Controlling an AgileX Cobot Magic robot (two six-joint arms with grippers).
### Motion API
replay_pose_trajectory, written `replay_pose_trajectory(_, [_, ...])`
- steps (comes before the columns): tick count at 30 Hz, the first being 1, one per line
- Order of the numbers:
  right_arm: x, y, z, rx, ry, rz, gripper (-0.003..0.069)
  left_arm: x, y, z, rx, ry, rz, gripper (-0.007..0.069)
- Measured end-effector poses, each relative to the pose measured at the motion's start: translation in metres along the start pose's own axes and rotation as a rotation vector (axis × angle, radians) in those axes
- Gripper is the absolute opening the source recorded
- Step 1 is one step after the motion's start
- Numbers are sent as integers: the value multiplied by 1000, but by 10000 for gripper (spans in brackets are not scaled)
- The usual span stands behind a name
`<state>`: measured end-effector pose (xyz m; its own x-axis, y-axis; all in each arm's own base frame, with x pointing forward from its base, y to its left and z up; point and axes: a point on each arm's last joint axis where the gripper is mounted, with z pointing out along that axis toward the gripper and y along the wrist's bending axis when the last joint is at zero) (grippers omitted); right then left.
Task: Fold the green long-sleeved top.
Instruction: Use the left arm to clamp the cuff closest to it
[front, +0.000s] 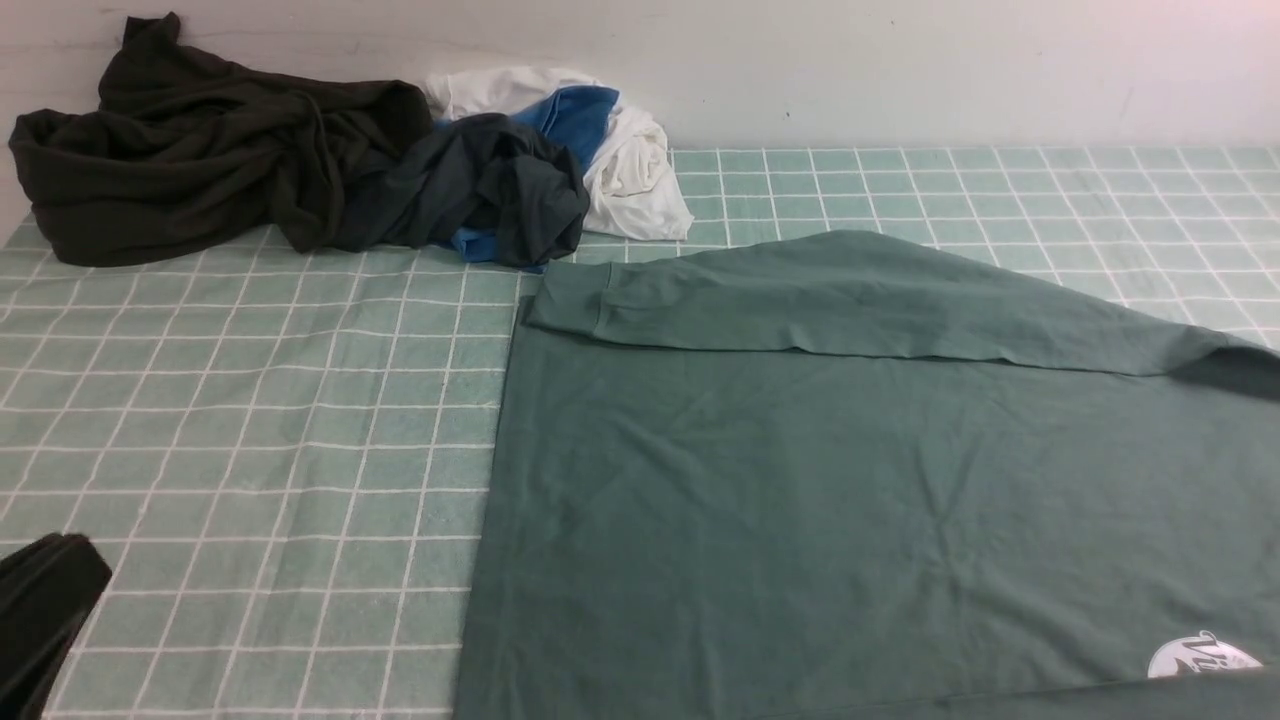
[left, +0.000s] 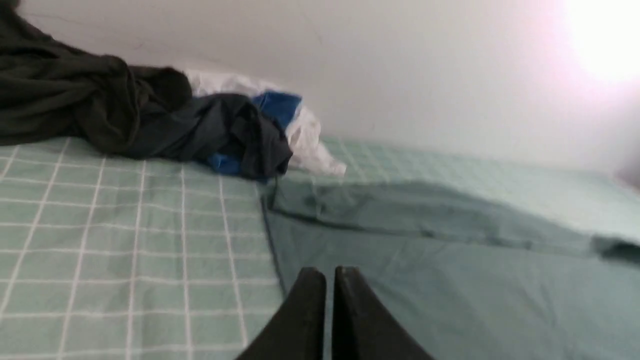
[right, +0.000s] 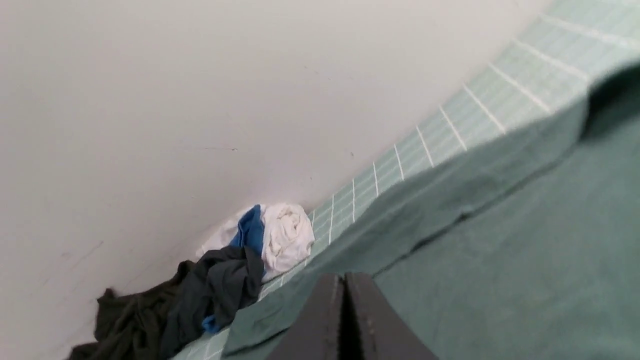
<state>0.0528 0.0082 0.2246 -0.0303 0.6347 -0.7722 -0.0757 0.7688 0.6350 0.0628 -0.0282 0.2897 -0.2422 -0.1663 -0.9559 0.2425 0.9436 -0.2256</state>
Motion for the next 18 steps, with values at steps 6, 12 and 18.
replay_pose_trajectory(6, [-48,47,16,15,211,-442,-14,-48,9,42,18,501,227,16])
replay_pose_trajectory(12, [-74,70,55,71,645,-637,-14,-52,-12,96,228,805,438,18])
replay_pose_trajectory(18, [-52,76,67,-2,1091,-707,-14,12,-57,145,437,1147,674,78])
